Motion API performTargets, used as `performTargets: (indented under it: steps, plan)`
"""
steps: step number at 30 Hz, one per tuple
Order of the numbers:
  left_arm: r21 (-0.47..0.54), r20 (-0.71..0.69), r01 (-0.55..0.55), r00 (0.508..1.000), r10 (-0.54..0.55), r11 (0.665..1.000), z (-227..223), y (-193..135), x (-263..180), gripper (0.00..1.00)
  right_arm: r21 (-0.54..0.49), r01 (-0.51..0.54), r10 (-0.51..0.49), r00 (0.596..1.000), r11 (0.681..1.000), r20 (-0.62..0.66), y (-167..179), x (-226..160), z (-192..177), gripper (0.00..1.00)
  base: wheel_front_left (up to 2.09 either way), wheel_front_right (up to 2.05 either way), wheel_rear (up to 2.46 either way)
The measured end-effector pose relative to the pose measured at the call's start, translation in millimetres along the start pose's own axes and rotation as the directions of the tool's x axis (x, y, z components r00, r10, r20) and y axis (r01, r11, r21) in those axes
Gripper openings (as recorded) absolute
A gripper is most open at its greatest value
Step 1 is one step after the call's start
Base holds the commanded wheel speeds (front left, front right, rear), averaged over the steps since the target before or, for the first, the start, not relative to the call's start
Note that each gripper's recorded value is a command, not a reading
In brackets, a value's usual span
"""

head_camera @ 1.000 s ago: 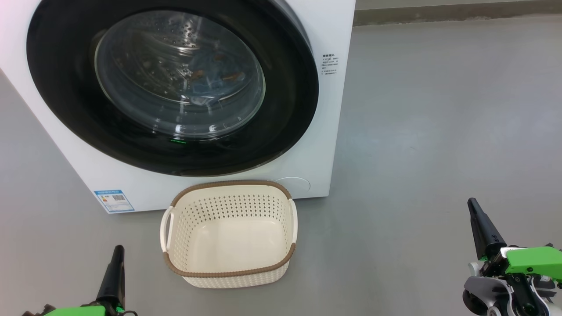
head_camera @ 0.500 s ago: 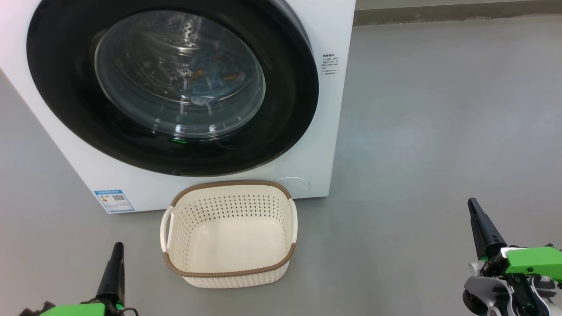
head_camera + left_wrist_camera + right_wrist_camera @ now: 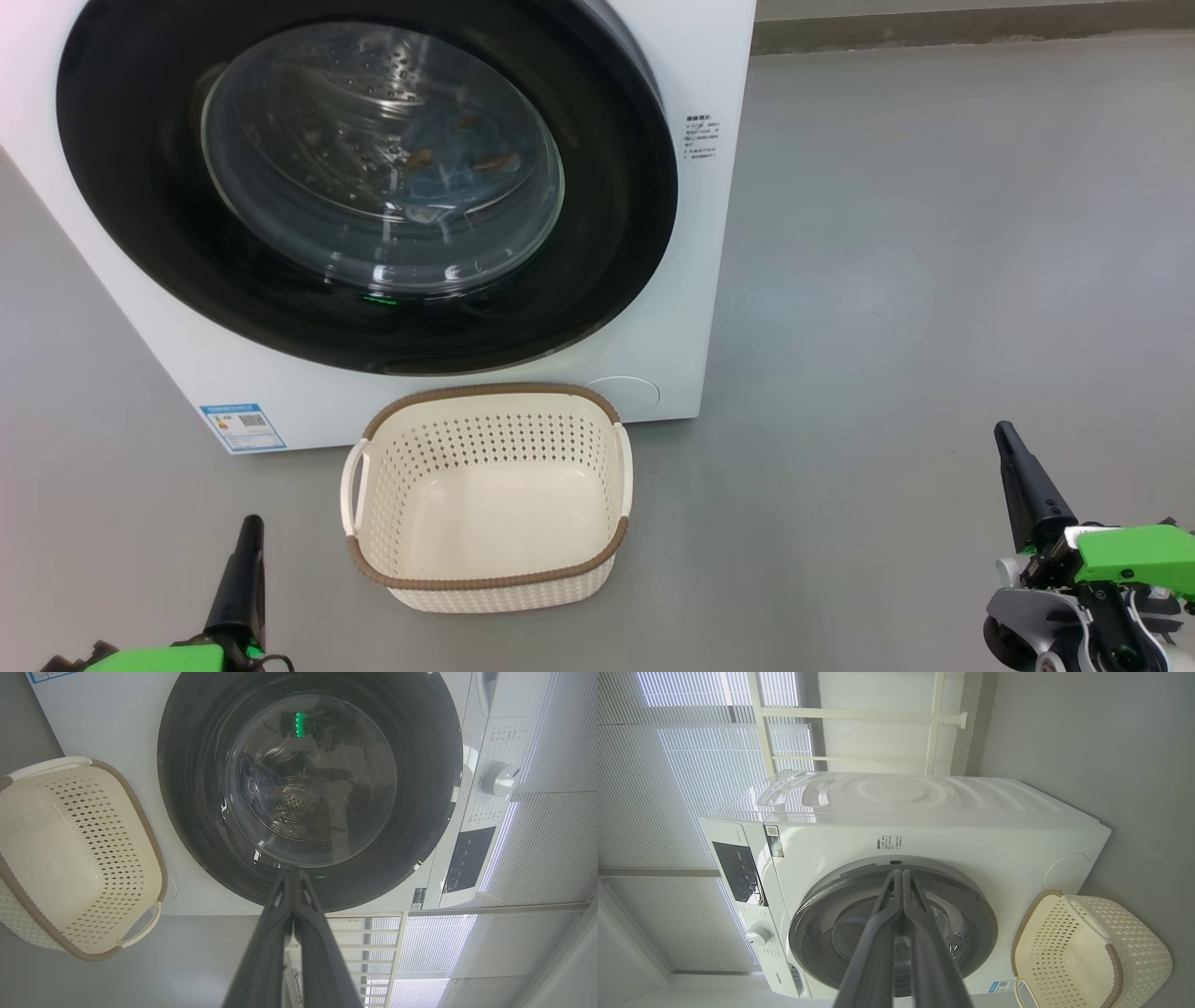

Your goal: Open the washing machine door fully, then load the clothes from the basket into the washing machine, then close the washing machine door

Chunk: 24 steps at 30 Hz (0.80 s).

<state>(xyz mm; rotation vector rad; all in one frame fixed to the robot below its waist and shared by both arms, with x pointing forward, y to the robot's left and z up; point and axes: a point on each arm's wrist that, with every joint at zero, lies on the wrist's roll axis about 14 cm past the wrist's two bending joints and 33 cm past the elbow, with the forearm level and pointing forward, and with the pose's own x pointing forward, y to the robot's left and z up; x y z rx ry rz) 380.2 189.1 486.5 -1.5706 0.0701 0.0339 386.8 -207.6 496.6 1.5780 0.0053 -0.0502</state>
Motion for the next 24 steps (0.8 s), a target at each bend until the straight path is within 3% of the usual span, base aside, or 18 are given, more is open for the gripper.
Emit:
performTargets:
  steps: [24]
  plan:
    - [0.0,0.0,0.0,1.0,0.0,1.0,0.1,0.0,0.0,0.0,0.002,0.0,0.0,1.0,1.0,0.001,-0.1,0.0,-0.1,0.0,0.0,0.0,0.0]
